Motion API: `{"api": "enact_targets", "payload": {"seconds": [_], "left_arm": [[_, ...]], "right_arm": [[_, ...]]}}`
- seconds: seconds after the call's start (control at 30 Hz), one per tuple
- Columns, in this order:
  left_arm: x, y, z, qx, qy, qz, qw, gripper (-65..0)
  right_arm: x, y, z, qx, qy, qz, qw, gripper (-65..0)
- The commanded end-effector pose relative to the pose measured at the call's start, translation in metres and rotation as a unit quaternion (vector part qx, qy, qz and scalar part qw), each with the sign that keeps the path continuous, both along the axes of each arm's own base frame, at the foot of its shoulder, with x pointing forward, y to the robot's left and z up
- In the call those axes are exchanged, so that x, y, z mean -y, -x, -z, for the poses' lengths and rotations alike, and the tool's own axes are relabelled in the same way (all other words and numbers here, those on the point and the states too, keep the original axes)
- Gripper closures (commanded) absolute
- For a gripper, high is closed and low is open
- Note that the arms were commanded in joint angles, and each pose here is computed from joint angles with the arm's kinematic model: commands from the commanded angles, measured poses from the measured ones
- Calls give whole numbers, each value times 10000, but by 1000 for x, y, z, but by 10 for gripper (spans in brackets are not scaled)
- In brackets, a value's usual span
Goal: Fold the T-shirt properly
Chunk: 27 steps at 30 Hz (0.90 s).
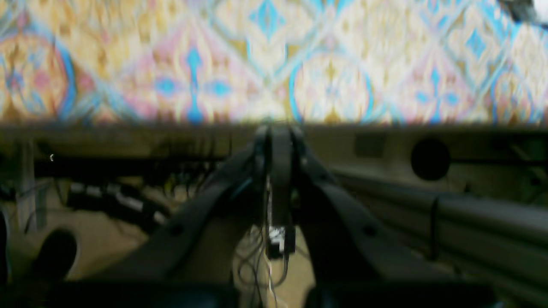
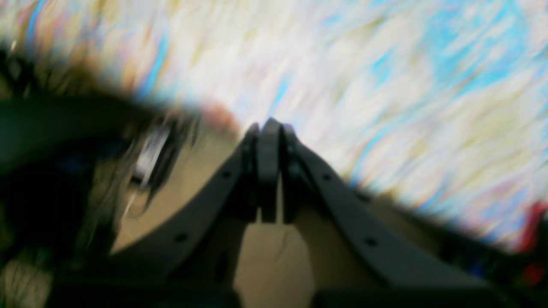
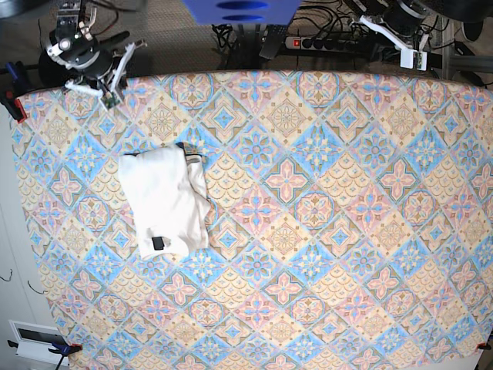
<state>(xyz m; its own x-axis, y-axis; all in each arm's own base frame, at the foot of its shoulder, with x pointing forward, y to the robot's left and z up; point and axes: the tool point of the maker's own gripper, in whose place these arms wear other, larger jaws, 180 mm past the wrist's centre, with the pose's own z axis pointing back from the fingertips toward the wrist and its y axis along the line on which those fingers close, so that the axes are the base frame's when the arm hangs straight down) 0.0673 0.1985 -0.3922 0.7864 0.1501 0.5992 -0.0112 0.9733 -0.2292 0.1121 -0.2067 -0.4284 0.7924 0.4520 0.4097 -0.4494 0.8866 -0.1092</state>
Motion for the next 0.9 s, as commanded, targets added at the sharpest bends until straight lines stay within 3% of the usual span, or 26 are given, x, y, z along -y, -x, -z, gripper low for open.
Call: {"api": "enact_targets", "payload": {"seconds": [0.0, 0.33, 0.57, 0.87], "left_arm": [[0, 3, -4, 33, 21, 27, 10000, -10], [-25, 63, 40, -918, -432, 24, 9948, -10], [-23, 78, 94, -1086, -621, -24, 9921, -9], [10, 95, 168, -1780, -460, 187, 9828, -9]], "right_arm": [[2, 3, -3, 34, -6, 9, 10000, 0], [5, 89, 32, -1116, -103, 189, 9935, 0], [11, 166, 86, -2010, -515, 799, 9750, 0], [-9, 188, 155, -2497, -1168, 1469, 9499, 0]]}}
